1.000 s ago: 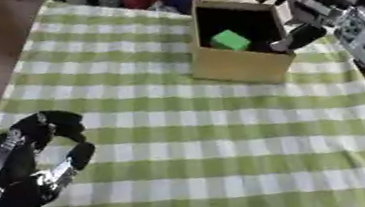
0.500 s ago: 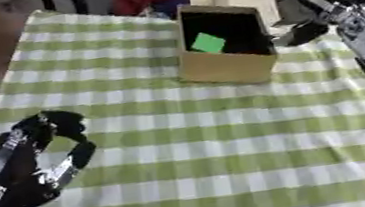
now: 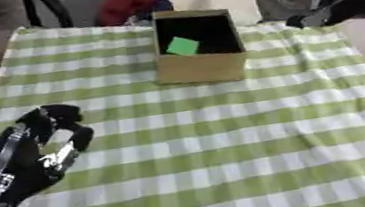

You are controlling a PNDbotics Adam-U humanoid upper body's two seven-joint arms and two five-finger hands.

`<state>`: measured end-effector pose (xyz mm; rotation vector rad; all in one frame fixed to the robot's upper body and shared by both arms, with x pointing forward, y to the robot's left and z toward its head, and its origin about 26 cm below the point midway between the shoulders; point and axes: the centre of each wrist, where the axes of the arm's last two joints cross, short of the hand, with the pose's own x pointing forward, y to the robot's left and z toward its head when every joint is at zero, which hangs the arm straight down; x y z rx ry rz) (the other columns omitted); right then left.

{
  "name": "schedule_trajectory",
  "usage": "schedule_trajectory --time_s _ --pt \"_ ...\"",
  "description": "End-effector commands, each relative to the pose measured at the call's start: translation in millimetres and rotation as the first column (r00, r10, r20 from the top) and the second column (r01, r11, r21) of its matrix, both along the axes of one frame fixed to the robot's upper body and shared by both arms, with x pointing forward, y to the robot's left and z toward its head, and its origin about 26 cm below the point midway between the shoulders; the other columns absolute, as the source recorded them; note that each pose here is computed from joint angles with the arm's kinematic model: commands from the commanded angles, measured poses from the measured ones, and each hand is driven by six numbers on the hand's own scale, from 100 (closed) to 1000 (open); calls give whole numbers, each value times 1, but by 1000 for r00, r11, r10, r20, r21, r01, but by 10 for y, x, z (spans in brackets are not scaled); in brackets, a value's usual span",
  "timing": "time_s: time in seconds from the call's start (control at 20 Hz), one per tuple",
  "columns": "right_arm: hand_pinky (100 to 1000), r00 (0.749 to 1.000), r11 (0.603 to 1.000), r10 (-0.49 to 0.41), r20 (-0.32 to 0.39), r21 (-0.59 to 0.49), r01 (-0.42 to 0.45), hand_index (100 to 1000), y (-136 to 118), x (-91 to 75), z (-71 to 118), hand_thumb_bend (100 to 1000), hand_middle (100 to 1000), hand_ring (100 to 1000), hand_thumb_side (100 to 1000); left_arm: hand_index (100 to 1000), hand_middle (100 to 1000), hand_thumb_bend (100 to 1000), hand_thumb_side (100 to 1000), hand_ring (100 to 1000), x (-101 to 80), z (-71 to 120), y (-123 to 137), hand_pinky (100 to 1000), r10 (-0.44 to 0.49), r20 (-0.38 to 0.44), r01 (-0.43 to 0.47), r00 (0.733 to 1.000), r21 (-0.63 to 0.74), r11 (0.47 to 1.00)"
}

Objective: Pick up objects on the table and place them in the box.

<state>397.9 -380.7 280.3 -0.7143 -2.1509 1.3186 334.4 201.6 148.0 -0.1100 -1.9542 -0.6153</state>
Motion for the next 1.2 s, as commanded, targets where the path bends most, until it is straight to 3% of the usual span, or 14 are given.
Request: schedule_trajectory --time_s 0.05,0.5,1.2 --pt "749 998 999 37 51 -27 -36 874 78 -174 262 513 752 840 106 721 612 506 412 622 6 45 87 902 45 21 -45 999 -10 999" --pt "745 996 995 94 -8 -28 -94 873 337 -297 107 452 741 845 141 722 606 503 423 605 -18 -77 139 906 96 -11 -96 995 -31 995" --pt "739 967 979 199 -158 73 -190 883 595 -560 -448 345 727 863 185 756 646 503 431 622 -64 -218 192 913 126 -41 -127 991 -34 991"
